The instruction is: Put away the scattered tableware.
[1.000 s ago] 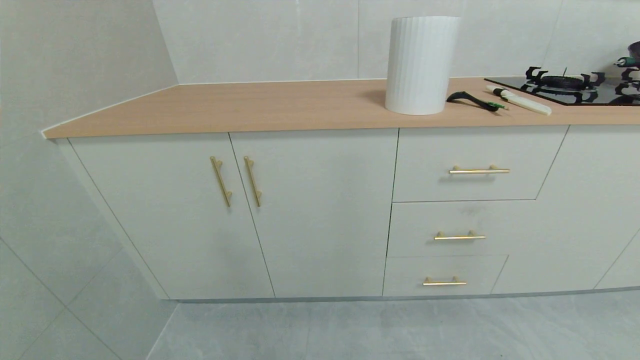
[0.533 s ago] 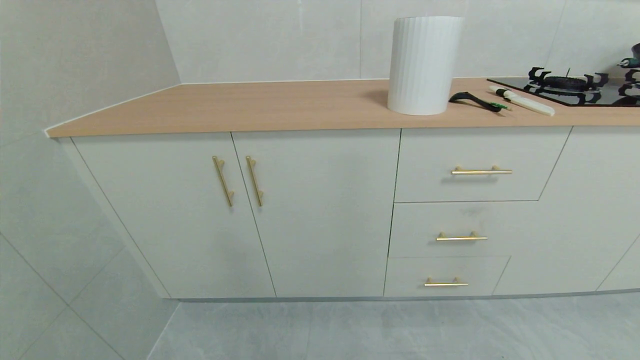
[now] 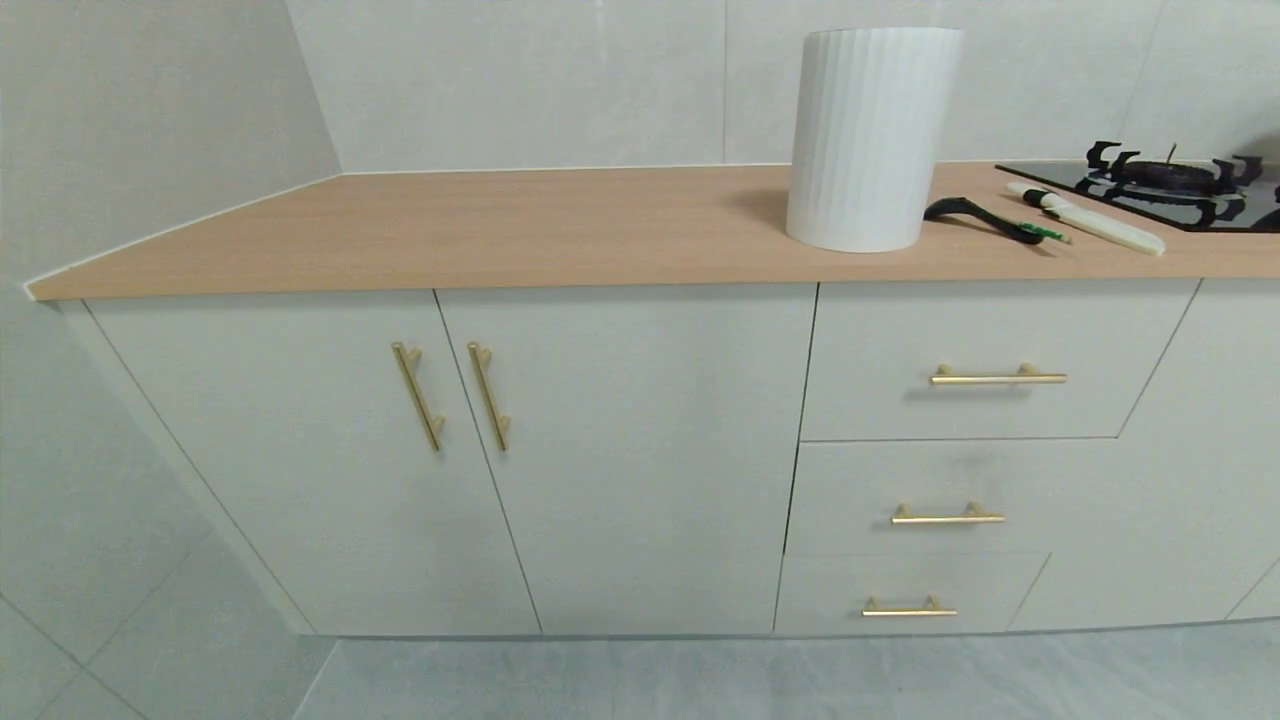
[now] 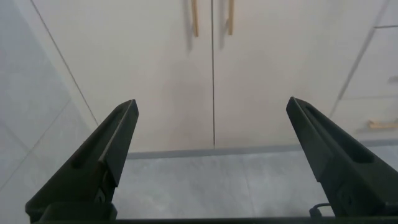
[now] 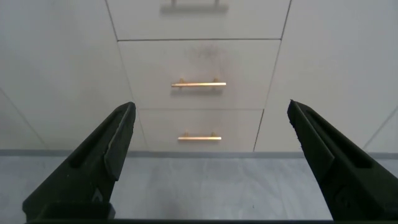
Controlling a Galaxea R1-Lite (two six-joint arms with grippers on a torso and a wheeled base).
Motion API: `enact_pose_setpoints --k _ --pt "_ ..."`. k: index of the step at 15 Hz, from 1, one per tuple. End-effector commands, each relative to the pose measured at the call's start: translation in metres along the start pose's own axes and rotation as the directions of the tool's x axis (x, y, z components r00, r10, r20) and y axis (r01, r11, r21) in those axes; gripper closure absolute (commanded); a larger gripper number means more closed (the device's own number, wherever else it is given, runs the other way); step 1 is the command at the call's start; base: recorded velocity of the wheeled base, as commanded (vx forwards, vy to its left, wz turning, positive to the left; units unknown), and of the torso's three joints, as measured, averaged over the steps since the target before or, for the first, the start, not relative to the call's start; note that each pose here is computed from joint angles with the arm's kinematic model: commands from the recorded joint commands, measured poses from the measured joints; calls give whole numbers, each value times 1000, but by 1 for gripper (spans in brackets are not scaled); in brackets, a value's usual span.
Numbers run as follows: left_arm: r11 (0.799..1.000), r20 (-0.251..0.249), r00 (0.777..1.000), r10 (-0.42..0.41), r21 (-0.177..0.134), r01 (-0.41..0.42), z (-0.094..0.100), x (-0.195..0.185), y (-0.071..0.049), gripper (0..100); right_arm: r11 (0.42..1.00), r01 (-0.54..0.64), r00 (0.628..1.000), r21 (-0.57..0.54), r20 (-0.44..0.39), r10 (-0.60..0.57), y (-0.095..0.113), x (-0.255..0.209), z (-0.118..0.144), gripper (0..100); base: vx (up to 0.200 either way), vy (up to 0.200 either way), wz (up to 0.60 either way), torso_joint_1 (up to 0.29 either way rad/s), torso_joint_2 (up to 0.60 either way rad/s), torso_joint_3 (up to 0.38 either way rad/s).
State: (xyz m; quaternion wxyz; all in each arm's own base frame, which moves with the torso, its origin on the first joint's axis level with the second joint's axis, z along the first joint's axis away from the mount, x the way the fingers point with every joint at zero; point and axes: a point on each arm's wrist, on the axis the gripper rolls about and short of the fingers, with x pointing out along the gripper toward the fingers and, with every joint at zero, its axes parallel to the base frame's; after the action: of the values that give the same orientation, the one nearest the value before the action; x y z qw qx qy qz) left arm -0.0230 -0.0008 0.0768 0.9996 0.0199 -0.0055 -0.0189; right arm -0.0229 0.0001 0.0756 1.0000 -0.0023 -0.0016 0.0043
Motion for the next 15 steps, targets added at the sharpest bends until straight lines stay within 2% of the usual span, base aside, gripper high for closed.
enact_pose_setpoints --k 1,5,15 --pt "1000 1 1000 0 0 0 0 0 0 0 1000 -1 1000 0 -2 1 0 0 0 0 200 0 0 2 7 7" --pt "1000 1 1000 0 0 0 0 0 0 0 1000 -1 1000 -1 -2 1 0 0 0 0 200 0 0 4 1 4" --pt "1000 0 1000 1 -4 -1 0 0 0 0 1000 -2 1000 -8 0 2 0 0 0 0 0 0 0 0 0 0"
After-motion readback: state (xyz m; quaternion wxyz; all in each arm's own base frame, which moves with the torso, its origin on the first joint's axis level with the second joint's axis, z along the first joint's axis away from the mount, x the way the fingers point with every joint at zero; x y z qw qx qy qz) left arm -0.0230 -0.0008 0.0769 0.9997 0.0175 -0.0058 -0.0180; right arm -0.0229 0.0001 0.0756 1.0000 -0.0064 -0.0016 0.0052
